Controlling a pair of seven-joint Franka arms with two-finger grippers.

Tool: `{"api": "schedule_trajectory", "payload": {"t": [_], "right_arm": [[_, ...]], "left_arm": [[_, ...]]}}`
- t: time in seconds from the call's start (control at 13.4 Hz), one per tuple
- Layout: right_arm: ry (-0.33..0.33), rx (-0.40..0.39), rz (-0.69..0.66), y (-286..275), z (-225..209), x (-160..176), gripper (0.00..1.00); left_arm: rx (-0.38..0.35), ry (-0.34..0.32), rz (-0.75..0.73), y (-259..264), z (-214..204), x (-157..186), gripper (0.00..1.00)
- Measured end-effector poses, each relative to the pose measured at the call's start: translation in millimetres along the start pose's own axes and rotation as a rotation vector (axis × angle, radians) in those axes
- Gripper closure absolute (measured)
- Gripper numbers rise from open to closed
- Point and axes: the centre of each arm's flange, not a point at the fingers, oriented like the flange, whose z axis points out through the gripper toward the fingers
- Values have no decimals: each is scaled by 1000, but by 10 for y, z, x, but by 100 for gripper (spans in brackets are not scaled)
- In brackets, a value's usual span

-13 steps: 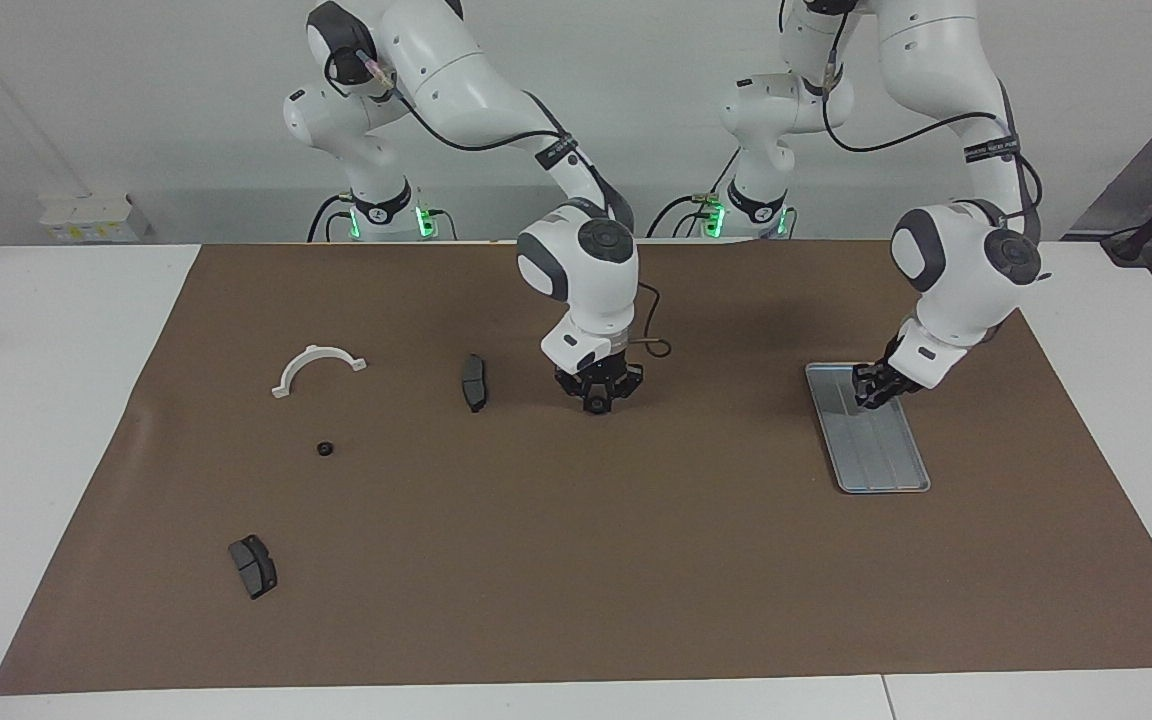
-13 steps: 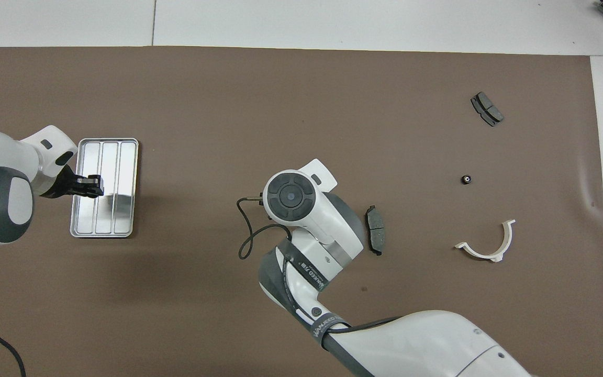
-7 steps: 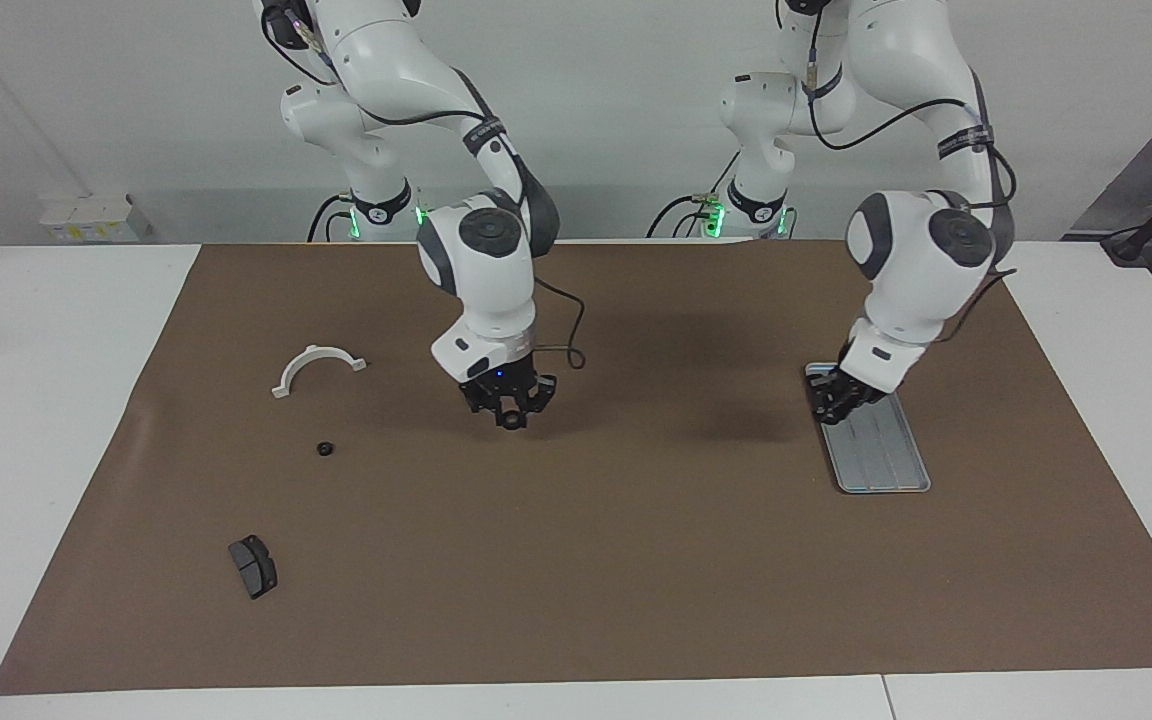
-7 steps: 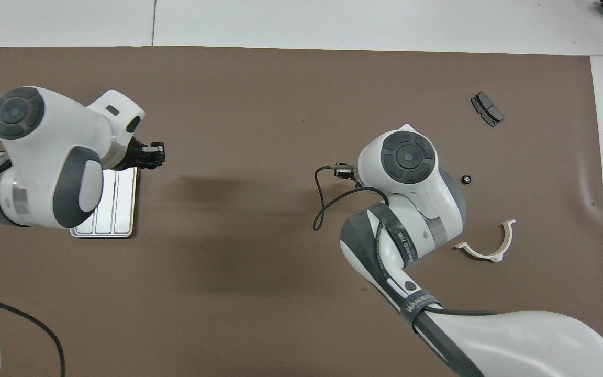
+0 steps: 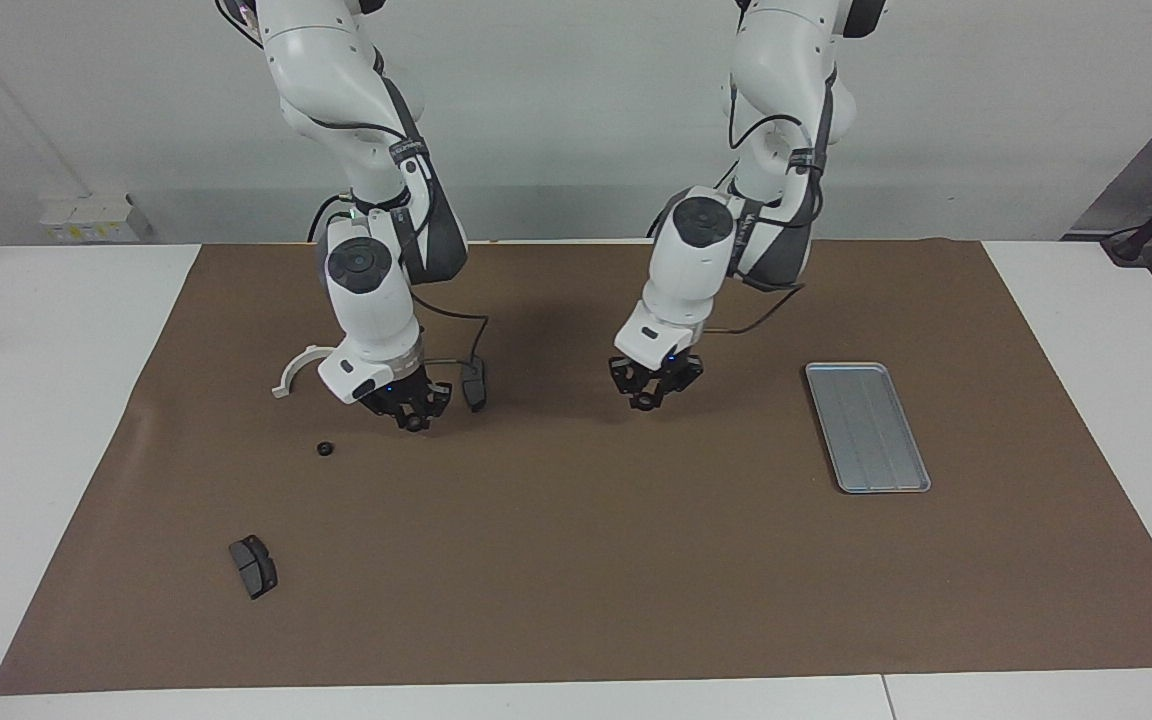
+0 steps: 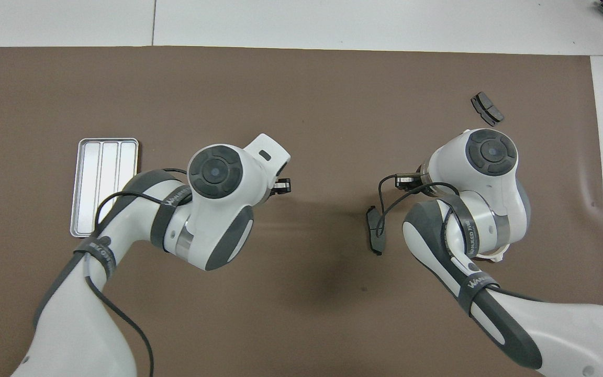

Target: Place bearing gear from tray to pile

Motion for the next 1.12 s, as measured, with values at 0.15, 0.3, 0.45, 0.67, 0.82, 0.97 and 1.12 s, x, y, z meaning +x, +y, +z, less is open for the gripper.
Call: {"api": "schedule_trajectory", "payload": {"t": [0.15,0.3,0.45,0.67,0.82,0.97,1.12], "right_arm": [[9,4,-3,6,57,-56,49],[12,5,-6,-7,38,-72,24],[24,9,-9,-28,-26,-65,1],[61,22,-31,-181,-220,-37,0],[80,41,-41,-452,-336,-65,0],[96,56,-50,-831,-425,-140,0],[110,75,-43,-1240,-483,-191,0]], "left_arm": [[9,-13,31,182,223,-140,65],[14,-14,40,202,261,-158,45],[15,-6,35,172,235,-113,19],[14,32,-19,-126,-52,263,0],[34,18,-31,-588,-609,687,0],[52,-6,-36,-1143,-1264,995,0],[61,-18,-38,-1657,-1668,1115,0]]}}
